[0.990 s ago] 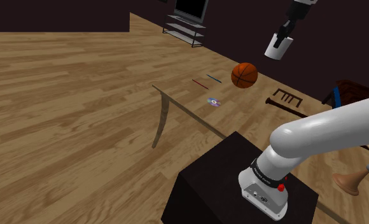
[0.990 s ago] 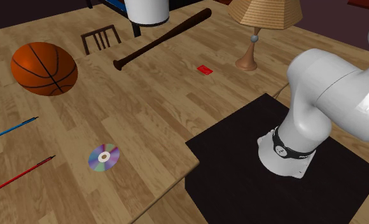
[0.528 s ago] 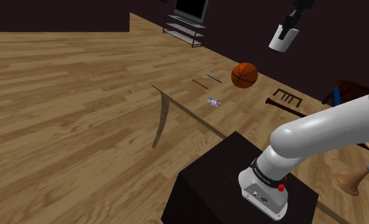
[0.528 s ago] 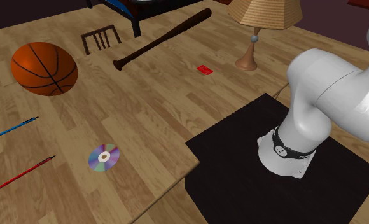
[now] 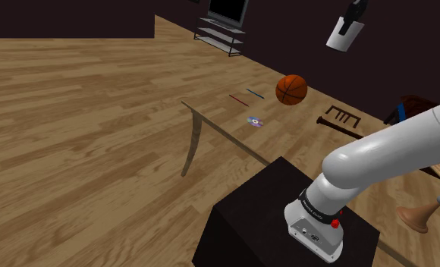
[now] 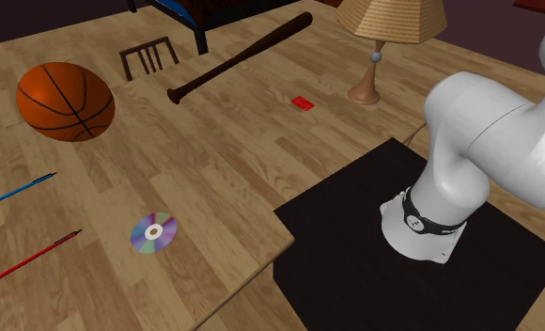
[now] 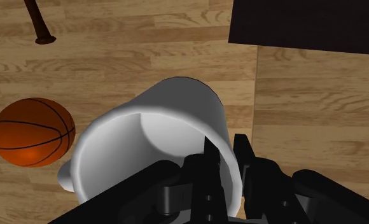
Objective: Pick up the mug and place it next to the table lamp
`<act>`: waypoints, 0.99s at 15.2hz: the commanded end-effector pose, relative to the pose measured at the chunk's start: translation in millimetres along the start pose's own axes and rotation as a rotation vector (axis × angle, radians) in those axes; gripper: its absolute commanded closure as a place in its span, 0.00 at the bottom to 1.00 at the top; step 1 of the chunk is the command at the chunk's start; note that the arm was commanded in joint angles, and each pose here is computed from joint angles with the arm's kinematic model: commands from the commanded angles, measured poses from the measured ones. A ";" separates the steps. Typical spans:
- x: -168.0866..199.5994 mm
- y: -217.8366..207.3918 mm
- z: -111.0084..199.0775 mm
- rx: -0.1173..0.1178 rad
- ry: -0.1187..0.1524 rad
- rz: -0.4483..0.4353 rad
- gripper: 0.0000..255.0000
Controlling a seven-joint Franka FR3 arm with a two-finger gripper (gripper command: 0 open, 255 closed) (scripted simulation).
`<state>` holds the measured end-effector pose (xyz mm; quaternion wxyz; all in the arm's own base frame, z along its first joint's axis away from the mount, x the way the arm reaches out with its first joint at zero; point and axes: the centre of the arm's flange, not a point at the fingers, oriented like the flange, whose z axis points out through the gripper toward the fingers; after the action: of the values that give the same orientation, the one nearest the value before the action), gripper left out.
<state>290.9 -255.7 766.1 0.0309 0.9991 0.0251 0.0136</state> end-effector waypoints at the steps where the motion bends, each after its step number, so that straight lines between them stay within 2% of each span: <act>1: 0.5 0.1 -10.4 0.000 0.000 0.000 1.00; 13: 2.0 3.8 -69.1 0.000 0.000 0.000 1.00; 15: -23.3 11.3 -69.3 0.000 0.000 0.000 1.00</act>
<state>275.0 -261.4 834.0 0.0307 0.9991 0.0250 0.0135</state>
